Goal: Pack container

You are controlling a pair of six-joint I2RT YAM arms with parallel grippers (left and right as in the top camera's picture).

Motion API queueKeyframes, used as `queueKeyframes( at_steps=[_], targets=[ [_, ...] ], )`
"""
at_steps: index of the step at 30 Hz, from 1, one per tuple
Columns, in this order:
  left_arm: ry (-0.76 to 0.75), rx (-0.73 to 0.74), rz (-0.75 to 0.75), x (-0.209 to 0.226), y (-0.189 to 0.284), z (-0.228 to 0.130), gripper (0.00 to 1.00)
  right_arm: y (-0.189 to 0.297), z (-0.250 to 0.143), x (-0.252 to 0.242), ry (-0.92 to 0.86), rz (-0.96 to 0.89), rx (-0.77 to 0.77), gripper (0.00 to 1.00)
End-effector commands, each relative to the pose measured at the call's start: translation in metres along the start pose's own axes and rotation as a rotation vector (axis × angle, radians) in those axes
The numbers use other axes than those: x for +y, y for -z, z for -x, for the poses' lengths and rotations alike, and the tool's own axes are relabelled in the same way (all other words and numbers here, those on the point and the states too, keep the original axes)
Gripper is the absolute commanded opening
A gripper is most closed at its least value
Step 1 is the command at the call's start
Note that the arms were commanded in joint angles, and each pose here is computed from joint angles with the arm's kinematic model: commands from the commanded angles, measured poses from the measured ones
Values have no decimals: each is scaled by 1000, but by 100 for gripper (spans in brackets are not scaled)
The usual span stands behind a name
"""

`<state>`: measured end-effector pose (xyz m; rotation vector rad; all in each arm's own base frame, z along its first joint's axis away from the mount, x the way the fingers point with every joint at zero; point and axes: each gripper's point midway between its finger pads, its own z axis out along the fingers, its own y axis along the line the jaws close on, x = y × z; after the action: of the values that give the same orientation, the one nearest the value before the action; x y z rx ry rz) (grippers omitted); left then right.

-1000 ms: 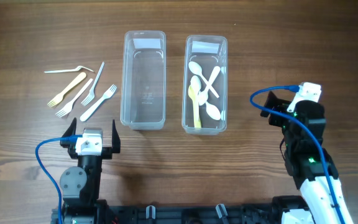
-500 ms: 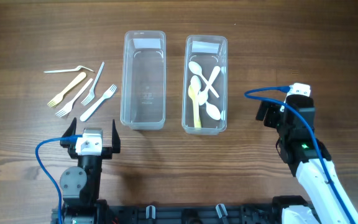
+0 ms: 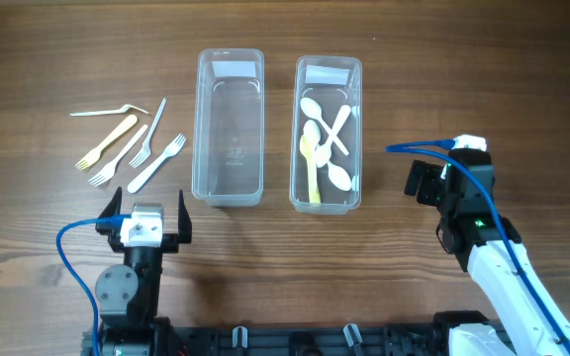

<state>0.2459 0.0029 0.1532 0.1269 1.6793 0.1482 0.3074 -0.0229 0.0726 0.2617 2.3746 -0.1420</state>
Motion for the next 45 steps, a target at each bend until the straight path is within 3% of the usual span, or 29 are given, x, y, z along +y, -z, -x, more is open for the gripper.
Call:
queueKeyframes(
  at_steps=[1,7,8,11,16,18,19,21,23,28,31,35,40,45],
  targets=[
    [9,-5,3,0,0,0,100,-1,0,0,-12,-5,0,100],
    [10,-25,-3,-1,0,5,100,-1,0,0,-12,-5,0,100],
    [2,-71,-112,-19,2,15,100,-1,0,0,-11,-5,0,100],
    [-5,-238,-140,-22,8,54,100,-1,0,0,-12,-5,0,100],
    [1,-286,-141,-21,11,66,100,-1,0,0,-12,-5,0,100],
    [148,-300,-319,-46,19,73,100,-1,0,0,-12,-5,0,100],
    [248,-266,-340,-47,19,72,100,-1,0,0,-12,-5,0,100],
    [297,-156,-337,-45,19,71,100,-1,0,0,-12,-5,0,100],
    [320,-7,-197,-20,14,84,100,-1,0,0,-12,-5,0,100],
    [324,289,-134,3,-22,156,100,-1,0,0,-12,-5,0,100],
    [211,335,-147,6,-53,176,100,-1,0,0,-12,-5,0,100],
    [43,431,-174,5,-69,148,100,-1,0,0,-12,-5,0,100],
    [-22,618,-157,24,-86,93,99,-1,0,0,-12,-5,0,100],
    [-1,819,-165,35,-109,27,85,-1,0,0,-12,-5,0,100]
  ],
)
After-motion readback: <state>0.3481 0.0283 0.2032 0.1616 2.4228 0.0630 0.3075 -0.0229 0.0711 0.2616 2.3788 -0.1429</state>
